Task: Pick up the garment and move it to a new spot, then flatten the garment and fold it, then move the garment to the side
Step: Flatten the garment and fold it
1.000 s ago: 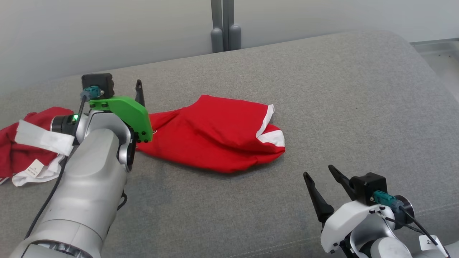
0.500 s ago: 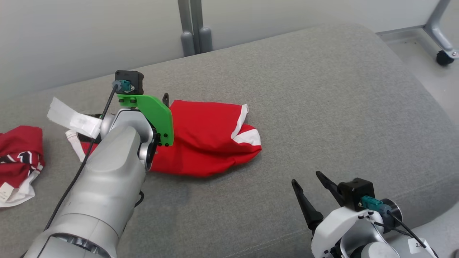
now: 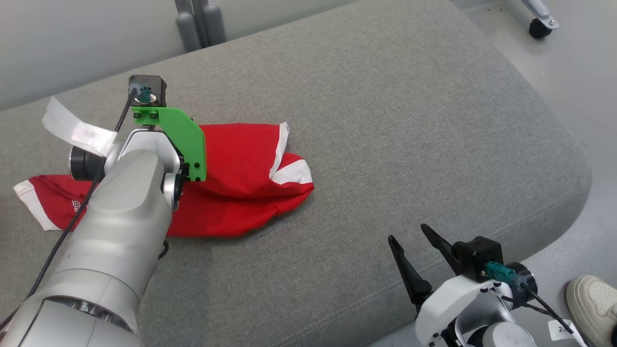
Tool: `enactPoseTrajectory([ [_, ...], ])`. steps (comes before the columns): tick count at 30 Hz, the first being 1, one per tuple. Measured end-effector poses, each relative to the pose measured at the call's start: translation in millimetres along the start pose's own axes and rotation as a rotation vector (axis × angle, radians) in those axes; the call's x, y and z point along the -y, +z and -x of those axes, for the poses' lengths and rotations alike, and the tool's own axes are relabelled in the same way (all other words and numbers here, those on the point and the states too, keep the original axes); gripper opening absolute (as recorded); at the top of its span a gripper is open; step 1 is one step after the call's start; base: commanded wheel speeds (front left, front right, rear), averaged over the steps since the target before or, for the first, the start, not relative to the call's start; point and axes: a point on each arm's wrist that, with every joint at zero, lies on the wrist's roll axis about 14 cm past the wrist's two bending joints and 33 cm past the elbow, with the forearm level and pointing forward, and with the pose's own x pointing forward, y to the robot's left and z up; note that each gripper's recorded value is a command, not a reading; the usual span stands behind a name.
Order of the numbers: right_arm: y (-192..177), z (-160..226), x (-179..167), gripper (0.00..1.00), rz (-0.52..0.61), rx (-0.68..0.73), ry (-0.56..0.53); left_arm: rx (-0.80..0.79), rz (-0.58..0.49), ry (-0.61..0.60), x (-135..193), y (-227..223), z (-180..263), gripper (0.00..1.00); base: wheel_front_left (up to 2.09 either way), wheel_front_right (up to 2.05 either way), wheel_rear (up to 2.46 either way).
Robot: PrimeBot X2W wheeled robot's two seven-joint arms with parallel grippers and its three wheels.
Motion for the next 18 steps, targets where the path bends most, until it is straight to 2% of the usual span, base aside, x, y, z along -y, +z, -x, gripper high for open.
enactPoseTrajectory([
  [4, -4.6, -4.7, 7.1, 1.00, 0.002, -0.018, -0.023, -0.119, 0.027, 0.003, -4.3, -23.0, -14.4, 1.00, 0.00, 0.00, 0.00],
  [11, -14.3, -15.4, 9.5, 1.00, 0.005, -0.054, -0.029, -0.232, 0.068, 0.007, -19.4, -40.0, -31.6, 1.00, 0.00, 0.00, 0.00],
  [18, -20.7, -20.9, 9.1, 1.00, 0.004, -0.076, -0.028, -0.319, 0.116, -0.052, -11.5, -48.6, -41.2, 1.00, 0.00, 0.00, 0.00],
])
